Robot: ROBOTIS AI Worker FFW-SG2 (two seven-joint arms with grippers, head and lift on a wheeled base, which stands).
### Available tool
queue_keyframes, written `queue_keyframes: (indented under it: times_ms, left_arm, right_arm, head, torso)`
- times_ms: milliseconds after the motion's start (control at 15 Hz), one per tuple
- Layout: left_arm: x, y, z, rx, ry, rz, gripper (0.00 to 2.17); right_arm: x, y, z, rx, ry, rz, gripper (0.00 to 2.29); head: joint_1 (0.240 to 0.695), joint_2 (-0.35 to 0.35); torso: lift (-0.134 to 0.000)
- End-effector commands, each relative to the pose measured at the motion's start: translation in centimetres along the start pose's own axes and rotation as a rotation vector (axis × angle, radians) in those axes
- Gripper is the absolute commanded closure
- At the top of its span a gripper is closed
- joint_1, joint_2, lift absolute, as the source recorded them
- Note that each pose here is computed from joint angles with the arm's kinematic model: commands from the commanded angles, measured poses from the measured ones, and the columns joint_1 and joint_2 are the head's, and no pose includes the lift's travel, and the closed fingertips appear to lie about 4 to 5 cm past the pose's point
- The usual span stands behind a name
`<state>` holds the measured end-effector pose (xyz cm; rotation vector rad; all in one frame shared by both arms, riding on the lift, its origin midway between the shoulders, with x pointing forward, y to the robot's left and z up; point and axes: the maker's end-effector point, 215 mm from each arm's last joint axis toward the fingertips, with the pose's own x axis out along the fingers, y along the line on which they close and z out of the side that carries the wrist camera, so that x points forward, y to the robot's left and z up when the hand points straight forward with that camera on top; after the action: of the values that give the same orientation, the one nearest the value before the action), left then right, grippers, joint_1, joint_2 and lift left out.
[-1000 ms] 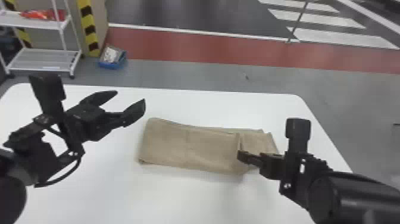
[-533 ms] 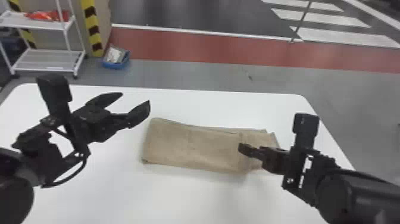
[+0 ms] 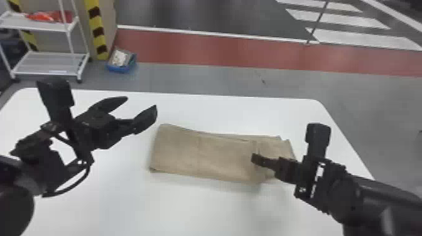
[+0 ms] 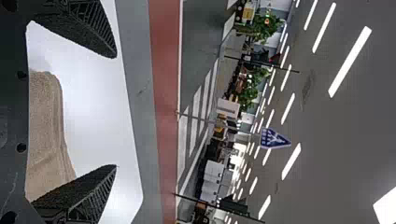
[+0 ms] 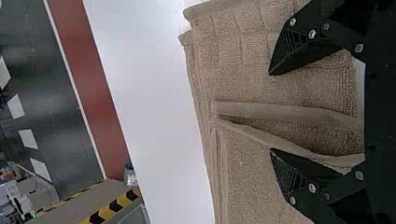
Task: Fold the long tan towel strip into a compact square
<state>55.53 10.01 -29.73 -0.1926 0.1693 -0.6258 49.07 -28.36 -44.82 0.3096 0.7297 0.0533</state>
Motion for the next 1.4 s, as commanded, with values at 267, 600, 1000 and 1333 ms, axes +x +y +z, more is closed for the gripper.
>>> queue_keyframes:
  times_ms: [267, 600, 1000, 1333]
  left_arm:
    - [-0.15, -0.03, 0.08, 0.001, -0.002, 0.000, 0.04]
    - [-0.41, -0.18, 0.36, 0.003, -0.007, -0.003, 0.04]
    - [-0.48, -0.25, 0.52, 0.003, -0.009, -0.004, 0.04]
    - [-0.54, -0.17, 0.51, 0.001, -0.008, -0.003, 0.04]
  right_arm:
    - [0.16, 0.28, 0.64, 0.012, 0.003, 0.012, 0.47]
    - [0.41, 0.05, 0.05, 0.033, 0.030, 0.015, 0.59]
    - [0.33, 0.46, -0.08, 0.046, 0.045, 0.033, 0.77]
    - [0.18, 0.67, 0.26, 0.058, 0.043, 0.049, 1.05]
  head:
    - [0.695, -0.190]
    - [0.695, -0.191]
    - [0.695, -0.188]
    - [0.695, -0.184]
  torso:
    - [-0.124]
    - [-0.124]
    - [-0.124]
    - [-0.124]
